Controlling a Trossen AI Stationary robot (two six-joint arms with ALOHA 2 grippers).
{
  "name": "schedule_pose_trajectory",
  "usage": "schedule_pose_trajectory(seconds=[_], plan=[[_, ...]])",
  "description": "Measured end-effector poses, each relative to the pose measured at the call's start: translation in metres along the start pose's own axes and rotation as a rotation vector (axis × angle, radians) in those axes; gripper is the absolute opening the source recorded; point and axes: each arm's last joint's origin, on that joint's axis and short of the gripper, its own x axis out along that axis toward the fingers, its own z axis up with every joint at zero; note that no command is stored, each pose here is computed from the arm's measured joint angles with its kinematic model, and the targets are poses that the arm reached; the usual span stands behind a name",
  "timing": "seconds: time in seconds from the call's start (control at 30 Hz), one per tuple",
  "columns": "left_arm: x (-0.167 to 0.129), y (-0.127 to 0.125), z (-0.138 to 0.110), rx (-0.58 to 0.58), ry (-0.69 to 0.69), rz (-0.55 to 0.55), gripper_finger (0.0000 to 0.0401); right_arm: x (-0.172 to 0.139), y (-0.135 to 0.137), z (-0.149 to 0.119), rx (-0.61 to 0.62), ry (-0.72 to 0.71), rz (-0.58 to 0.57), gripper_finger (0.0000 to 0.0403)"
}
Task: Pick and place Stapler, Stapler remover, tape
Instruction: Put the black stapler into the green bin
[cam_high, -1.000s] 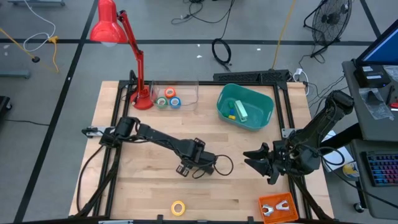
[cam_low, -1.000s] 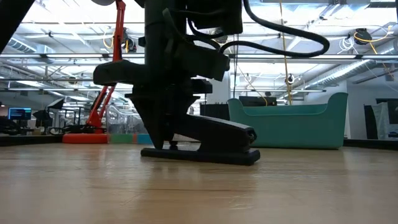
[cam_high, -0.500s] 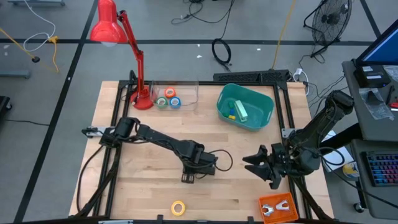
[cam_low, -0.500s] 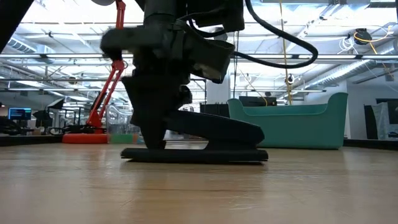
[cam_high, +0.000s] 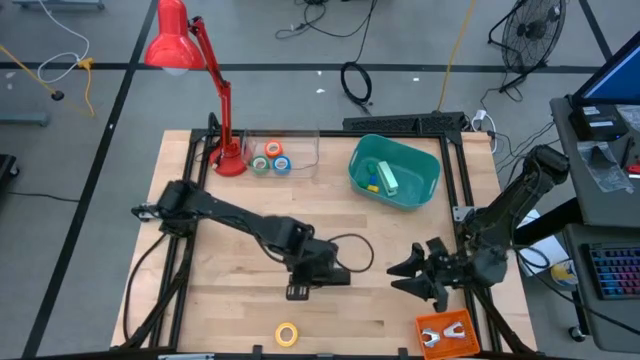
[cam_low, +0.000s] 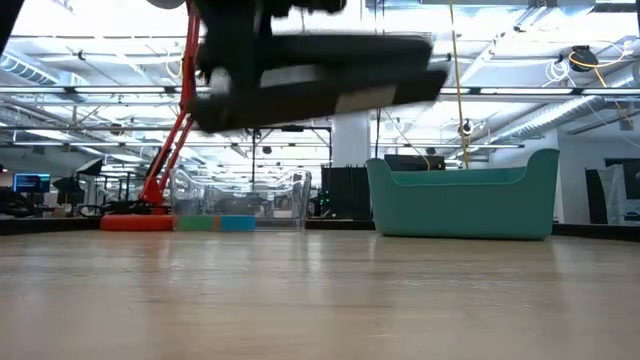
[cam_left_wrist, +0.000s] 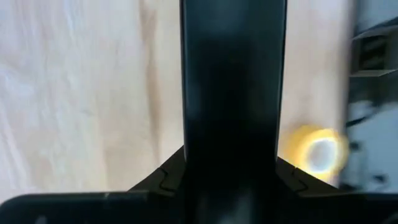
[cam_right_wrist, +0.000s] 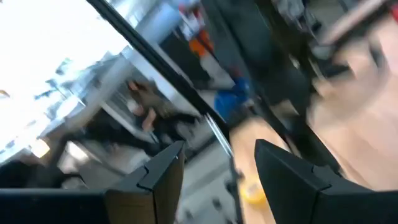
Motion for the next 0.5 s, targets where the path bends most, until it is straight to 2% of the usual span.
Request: schedule_pose_trajectory(seconds=[0.17, 0.27, 0.5], plan=[[-0.025, 0.000, 0.009, -0.062, -0.094, -0.239, 0.0124, 0.010, -0.024, -0.009, 0.041, 0.212, -0.077, 0.0192], [-0.029, 0.000, 0.014, -0.092, -0.103, -0.362, 0.0124, 0.018, -0.032, -0.004, 0.093, 0.278, -0.071, 0.0192], [-0.029, -0.003, 0.017, -0.101, -0.126, -0.390, 0.0124, 0.034, -0.046, 0.013, 0.091, 0.324, -0.019, 0.0192]])
